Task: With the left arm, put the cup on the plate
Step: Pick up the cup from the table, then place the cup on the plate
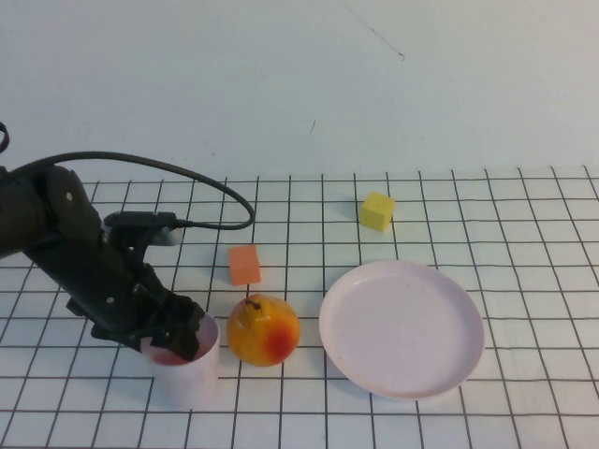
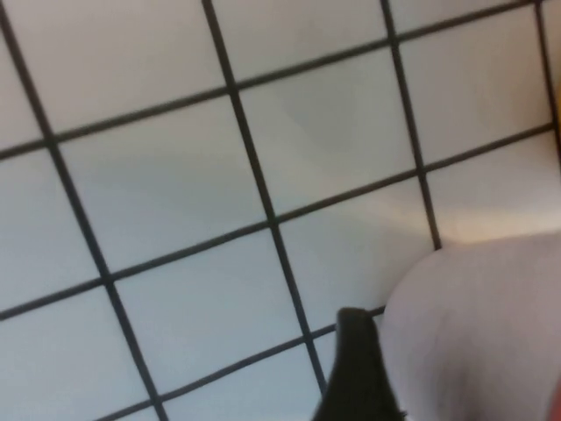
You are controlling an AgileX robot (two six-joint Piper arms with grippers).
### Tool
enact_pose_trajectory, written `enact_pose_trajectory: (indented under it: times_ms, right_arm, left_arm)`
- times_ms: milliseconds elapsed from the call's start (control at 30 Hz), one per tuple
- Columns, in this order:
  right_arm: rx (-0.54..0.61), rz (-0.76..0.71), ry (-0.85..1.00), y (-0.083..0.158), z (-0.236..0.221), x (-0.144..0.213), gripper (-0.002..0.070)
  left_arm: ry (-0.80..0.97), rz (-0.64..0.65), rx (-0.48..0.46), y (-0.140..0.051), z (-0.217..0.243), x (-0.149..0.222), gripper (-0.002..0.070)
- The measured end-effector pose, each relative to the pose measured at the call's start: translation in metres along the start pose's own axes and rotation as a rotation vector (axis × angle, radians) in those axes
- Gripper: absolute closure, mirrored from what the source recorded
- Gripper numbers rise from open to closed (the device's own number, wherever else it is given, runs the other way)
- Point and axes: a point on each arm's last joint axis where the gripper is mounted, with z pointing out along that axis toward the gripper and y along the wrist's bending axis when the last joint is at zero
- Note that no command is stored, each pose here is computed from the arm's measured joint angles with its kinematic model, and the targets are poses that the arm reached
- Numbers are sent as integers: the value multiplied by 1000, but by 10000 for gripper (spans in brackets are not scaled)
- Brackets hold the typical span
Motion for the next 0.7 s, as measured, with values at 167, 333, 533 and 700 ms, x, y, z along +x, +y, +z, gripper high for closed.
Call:
enact_pose_trajectory:
  times_ms: [167,333,533,700]
  right_arm:
    - [0,0,0,0,0,0,678]
    - [0,0,0,0,0,0,678]
    - [0,0,0,0,0,0,678]
    - [0,0,0,0,0,0,678]
  left_arm:
    - [48,7,0,1,13,1,366]
    - [53,12,1,1,14,1,608]
    - [59,39,15,-5,-2,-4,658]
    - [-3,84,56,-21,-48,-21,658]
